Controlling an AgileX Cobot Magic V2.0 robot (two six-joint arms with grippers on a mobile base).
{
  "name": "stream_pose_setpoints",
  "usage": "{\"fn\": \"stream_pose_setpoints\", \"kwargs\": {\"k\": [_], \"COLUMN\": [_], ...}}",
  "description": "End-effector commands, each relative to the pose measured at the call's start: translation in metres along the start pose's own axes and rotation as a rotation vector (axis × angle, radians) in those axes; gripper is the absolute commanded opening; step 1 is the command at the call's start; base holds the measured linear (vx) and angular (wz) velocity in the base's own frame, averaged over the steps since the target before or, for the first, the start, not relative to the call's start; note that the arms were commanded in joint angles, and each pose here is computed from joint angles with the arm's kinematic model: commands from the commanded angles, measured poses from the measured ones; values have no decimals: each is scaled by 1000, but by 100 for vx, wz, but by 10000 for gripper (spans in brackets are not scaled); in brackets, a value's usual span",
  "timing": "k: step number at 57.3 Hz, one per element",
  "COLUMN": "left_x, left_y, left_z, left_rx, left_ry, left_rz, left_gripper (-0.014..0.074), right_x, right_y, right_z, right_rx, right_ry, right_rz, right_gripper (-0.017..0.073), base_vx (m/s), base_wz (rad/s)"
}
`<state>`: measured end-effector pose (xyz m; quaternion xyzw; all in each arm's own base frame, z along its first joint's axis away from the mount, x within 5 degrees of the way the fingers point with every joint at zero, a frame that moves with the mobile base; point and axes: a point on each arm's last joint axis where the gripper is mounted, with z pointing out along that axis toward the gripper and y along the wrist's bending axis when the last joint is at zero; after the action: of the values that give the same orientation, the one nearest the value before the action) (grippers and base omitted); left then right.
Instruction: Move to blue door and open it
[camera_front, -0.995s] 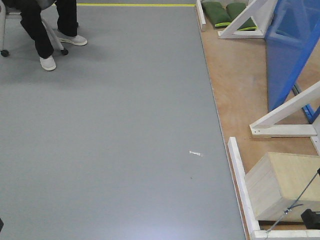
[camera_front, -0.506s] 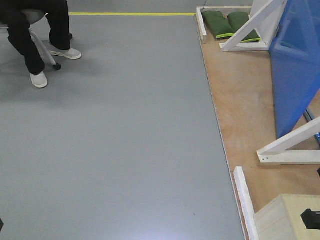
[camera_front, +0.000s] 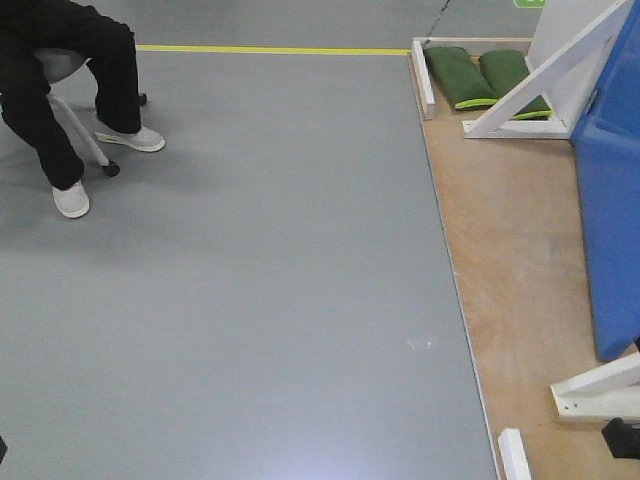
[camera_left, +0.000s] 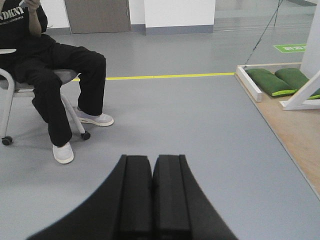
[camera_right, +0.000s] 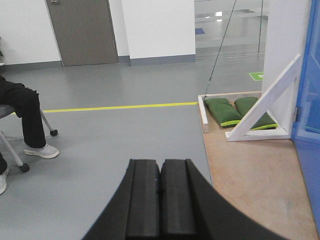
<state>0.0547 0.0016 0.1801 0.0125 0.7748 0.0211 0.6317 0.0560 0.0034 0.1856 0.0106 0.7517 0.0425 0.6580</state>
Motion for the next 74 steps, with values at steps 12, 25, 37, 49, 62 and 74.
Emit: {"fn": "stream_pose_setpoints", "kwargs": {"k": [12, 25, 37, 49, 62, 74], "left_x": [-17, -17, -17, -17, -17, -17], "left_y": [0, 0, 0, 0, 0, 0], "left_z": [-4, -4, -4, -4, -4, -4], "left_rx": [7, 7, 7, 7, 7, 7], "left_ry": [-122, -122, -122, -122, -122, -122], "left_rz": [-9, -9, -9, -9, -9, -9], "left_gripper": [73, 73, 73, 73, 73, 73], "right_x": [-7, -7, -7, -7, -7, -7], "right_y": [0, 0, 0, 0, 0, 0], "right_z": [-1, -1, -1, -1, -1, -1], "right_rx": [5, 5, 5, 5, 5, 5], "right_ry": [-93, -93, -93, -93, -93, -92], "right_rz": [-15, -15, -15, -15, -15, -15], "right_gripper": [12, 12, 12, 12, 12, 12], "base_vx": [46, 46, 44, 40, 34, 23], "base_wz": [3, 1, -3, -5, -4, -1]}}
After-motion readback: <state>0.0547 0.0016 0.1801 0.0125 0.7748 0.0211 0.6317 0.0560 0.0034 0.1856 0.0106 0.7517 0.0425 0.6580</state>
